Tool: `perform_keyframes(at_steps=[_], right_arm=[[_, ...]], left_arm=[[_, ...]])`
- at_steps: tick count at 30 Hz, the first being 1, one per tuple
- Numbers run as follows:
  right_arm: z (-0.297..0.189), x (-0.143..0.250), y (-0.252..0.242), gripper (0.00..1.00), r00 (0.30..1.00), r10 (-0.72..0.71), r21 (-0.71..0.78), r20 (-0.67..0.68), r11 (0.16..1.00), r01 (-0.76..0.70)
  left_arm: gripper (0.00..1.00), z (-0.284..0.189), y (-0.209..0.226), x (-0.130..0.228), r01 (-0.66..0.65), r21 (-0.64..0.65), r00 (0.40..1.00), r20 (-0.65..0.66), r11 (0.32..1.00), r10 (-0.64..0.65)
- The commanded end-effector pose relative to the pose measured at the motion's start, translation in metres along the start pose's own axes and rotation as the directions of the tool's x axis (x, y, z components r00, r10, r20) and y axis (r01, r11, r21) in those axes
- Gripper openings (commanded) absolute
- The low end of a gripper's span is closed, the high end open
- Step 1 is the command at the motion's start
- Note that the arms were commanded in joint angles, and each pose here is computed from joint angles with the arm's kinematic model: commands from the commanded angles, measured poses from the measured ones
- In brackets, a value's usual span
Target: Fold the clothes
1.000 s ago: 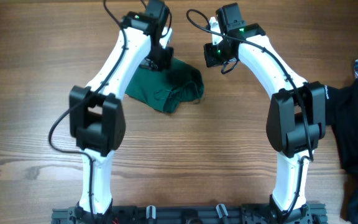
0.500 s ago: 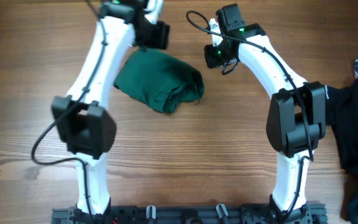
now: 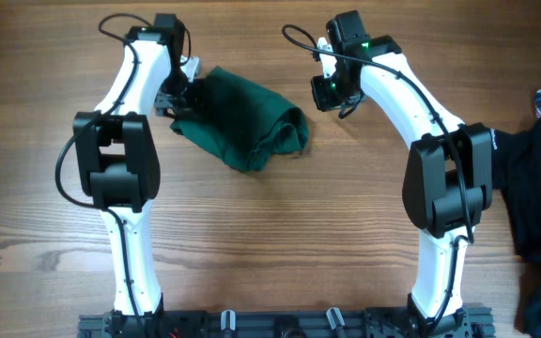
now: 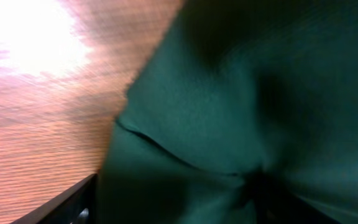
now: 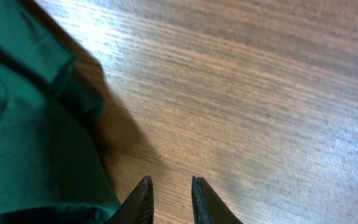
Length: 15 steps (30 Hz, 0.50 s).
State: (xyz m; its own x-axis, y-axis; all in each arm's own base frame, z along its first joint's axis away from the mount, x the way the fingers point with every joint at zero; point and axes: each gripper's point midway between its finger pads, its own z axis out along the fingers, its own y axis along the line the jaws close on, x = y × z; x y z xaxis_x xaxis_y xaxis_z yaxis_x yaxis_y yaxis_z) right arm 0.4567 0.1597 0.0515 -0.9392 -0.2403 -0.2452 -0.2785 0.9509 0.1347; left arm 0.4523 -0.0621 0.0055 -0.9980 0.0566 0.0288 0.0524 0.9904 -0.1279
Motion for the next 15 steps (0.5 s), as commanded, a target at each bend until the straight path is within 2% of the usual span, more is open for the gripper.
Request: perform_keyframes(at_steps=[1, 2, 5, 7, 11, 12, 14, 15], right_arm=[[-0.001, 0.011, -0.008, 0.2, 0.999, 0.002, 0.021, -0.044, 1.0, -0.001], [-0.002, 0.018, -0.006, 0.16, 0.997, -0.007, 0.012, -0.072, 1.0, 0.008], [-0.021, 0.04, 0.036, 0.16, 0.977, -0.179, -0.247, -0.111, 0.958, 0.147], [-0.035, 0.047, 0.047, 0.17, 0.976, -0.177, -0.304, -0.125, 0.943, 0.132], [-0.04, 0.048, 0.047, 0.21, 0.976, -0.179, -0.304, -0.124, 0.943, 0.134], [-0.04, 0.048, 0.047, 0.23, 0.976, -0.178, -0.304, -0.124, 0.943, 0.134], [-0.04, 0.048, 0.047, 0.34, 0.976, -0.18, -0.304, -0.124, 0.943, 0.135], [-0.04, 0.049, 0.047, 0.39, 0.976, -0.179, -0.305, -0.125, 0.943, 0.134]], left_arm=[[0.76, 0.023, -0.003, 0.032, 0.06, 0.007, 0.99, -0.132, 0.998, -0.058], [0.74, 0.022, -0.003, 0.041, 0.092, -0.001, 0.981, -0.169, 0.996, -0.091], [0.69, 0.017, -0.008, 0.064, 0.249, -0.046, 0.932, -0.258, 0.967, -0.252], [0.69, 0.013, -0.029, 0.08, 0.336, -0.011, 0.884, -0.34, 0.942, -0.32], [0.79, 0.0, -0.093, 0.108, 0.366, 0.116, 0.826, -0.499, 0.923, -0.264], [0.8, -0.003, -0.105, 0.118, 0.36, 0.113, 0.809, -0.533, 0.926, -0.249], [0.86, -0.01, -0.117, 0.135, 0.335, 0.085, 0.787, -0.573, 0.938, -0.229], [0.93, -0.014, -0.121, 0.137, 0.323, 0.087, 0.791, -0.572, 0.942, -0.219]])
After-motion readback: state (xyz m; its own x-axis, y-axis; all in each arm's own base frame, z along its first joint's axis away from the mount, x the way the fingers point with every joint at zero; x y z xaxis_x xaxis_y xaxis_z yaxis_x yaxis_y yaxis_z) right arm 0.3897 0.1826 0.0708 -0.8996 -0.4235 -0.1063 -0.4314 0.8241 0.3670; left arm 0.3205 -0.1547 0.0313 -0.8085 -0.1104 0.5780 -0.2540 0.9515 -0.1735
